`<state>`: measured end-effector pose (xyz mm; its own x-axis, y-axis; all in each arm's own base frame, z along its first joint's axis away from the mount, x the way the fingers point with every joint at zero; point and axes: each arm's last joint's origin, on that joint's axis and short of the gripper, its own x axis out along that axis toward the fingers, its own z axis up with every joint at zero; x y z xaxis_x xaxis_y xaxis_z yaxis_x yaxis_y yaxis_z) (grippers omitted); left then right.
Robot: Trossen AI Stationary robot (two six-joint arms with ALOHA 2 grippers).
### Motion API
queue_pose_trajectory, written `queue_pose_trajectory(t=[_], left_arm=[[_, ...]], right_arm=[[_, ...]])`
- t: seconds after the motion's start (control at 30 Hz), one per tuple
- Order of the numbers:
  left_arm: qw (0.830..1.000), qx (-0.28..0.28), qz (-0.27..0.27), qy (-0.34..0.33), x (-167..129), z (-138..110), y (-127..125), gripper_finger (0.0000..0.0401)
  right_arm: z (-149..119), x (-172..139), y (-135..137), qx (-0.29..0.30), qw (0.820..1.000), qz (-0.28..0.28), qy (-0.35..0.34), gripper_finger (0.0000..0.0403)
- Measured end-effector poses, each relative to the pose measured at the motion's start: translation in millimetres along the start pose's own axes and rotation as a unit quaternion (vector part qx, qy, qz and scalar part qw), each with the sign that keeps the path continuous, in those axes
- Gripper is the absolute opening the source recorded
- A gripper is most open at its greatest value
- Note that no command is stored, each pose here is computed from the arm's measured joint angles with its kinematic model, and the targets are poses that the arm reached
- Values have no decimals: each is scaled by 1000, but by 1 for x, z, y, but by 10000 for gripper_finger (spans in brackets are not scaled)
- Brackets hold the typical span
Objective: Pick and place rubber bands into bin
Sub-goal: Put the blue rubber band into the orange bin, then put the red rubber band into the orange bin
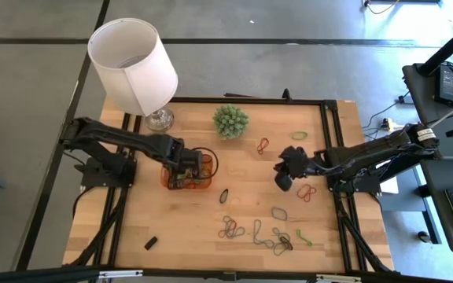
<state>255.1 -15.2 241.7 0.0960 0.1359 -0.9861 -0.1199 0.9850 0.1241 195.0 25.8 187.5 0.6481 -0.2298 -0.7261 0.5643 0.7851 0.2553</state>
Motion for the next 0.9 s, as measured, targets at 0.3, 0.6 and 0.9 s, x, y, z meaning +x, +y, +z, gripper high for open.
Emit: queue_pose_trajectory(t=[0.3, 0.6, 0.9], left_arm=[[999, -13, -5, -29, 43, -7, 1, 13], [999, -30, -28, -21, 44, -6, 8, 98], [998, -57, -28, -11, 11, 3, 10, 126]], right_arm=[[6, 3, -6, 21, 1000, -10, -9, 70], [14, 5, -10, 41, 999, -16, -25, 70], [14, 5, -11, 30, 999, -16, -24, 70]])
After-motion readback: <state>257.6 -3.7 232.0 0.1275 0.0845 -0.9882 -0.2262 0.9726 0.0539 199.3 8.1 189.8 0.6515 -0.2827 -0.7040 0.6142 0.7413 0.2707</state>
